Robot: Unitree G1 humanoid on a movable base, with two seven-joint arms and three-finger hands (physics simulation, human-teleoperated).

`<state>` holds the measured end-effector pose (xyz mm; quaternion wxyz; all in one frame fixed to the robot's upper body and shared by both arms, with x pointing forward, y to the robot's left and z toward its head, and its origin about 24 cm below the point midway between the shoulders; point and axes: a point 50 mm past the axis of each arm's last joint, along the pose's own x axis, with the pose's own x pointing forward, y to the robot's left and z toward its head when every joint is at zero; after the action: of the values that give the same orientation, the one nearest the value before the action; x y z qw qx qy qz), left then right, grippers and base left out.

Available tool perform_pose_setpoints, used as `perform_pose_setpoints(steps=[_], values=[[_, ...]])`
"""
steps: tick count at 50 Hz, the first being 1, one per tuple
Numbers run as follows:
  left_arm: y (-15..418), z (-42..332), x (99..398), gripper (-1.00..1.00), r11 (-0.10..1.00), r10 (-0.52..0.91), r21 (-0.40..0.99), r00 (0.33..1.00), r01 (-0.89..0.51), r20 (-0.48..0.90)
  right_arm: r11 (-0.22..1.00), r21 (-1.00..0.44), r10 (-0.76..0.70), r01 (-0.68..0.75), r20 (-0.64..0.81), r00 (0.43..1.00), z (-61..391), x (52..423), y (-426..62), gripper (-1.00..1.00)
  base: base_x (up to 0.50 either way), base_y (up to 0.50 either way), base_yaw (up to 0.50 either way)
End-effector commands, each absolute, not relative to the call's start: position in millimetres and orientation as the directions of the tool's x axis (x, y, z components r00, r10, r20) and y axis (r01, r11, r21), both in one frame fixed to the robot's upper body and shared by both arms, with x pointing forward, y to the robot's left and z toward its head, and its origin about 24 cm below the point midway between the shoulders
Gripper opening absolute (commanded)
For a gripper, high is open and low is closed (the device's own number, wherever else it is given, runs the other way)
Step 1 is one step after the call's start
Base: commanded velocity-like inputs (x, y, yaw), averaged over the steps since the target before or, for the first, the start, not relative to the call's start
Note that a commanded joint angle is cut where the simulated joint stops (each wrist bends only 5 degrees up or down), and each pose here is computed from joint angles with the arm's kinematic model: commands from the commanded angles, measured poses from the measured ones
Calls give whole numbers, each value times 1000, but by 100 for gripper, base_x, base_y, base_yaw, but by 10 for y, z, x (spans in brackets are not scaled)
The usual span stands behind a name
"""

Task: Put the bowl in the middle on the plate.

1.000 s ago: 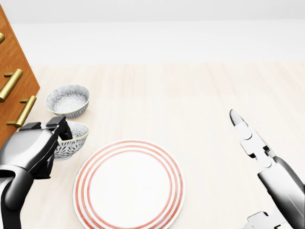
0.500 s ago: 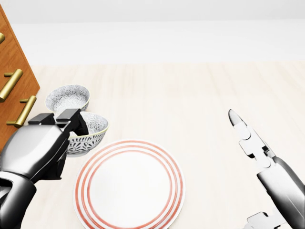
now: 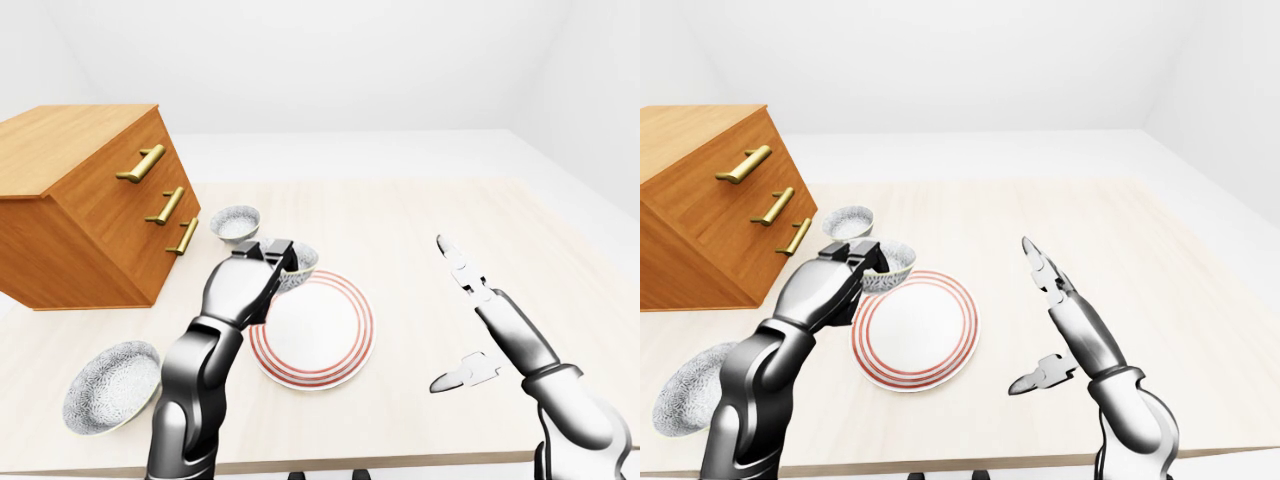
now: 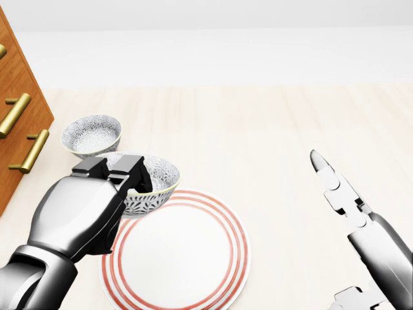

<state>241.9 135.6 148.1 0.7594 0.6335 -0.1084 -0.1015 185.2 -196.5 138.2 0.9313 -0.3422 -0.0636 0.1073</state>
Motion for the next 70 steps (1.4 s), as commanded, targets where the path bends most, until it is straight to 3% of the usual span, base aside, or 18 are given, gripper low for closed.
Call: perform_pose_setpoints(steps=[1,70], values=[[1294,1479,2385,-100,150,-279,989,958,-18,60,748,-644,239,-158,39,970,1358,1860,-1975,100,0,0,0],[1077,1363,2343,-100,192,-335,981,939,-8,74,733,-662,254,-155,56,965,1424,1844,-1948,100,0,0,0]])
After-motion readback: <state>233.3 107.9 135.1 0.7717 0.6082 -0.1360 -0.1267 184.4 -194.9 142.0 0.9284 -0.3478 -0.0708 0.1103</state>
